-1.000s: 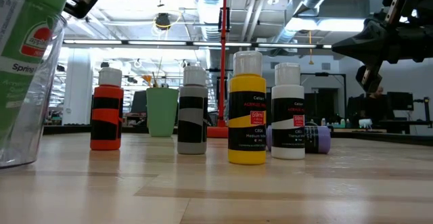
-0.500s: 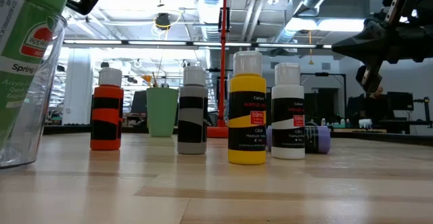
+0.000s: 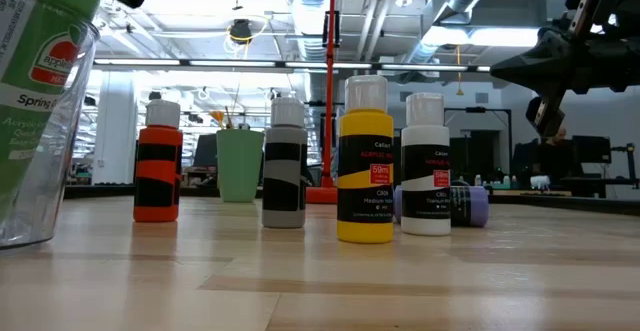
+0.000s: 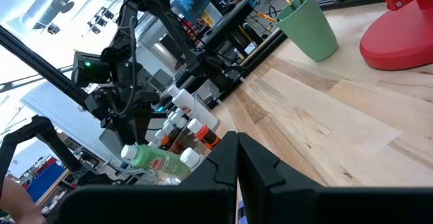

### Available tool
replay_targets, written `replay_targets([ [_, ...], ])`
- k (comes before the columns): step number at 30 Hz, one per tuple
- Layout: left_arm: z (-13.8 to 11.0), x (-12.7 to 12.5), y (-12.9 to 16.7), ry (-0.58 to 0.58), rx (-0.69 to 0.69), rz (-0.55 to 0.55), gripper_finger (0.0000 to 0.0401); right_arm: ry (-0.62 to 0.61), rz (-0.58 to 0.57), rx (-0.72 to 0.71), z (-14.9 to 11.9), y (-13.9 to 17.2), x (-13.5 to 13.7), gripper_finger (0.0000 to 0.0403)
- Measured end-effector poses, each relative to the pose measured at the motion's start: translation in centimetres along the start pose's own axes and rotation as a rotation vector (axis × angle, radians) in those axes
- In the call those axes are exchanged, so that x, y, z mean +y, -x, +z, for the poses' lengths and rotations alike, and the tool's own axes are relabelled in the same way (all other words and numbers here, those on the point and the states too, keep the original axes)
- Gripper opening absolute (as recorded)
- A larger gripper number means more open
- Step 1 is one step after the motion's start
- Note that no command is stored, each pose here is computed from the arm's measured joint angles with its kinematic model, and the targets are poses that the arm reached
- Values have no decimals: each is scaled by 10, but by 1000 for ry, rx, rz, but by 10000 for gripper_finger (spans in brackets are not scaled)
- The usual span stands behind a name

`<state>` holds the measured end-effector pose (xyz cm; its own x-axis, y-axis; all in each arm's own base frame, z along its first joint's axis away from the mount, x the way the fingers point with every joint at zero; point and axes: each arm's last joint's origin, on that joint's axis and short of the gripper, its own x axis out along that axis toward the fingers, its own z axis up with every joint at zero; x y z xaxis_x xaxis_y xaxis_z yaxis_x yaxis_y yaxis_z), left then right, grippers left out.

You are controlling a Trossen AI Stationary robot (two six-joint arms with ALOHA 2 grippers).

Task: Pick & Place Paint Supplies
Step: Adjust the light green coloring bottle in the transparent bin

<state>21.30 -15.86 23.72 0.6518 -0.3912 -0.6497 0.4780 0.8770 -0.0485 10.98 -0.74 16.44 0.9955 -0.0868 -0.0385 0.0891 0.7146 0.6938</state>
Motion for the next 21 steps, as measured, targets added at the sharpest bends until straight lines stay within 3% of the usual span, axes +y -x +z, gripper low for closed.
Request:
replay_targets([
  [9, 11, -1, 1, -75, -112, -6, 242, 0, -1, 0, 0, 0, 0, 0],
  [21, 11, 1, -14, -107, -117, -2, 241, 0, 0, 0, 0, 0, 0, 0],
])
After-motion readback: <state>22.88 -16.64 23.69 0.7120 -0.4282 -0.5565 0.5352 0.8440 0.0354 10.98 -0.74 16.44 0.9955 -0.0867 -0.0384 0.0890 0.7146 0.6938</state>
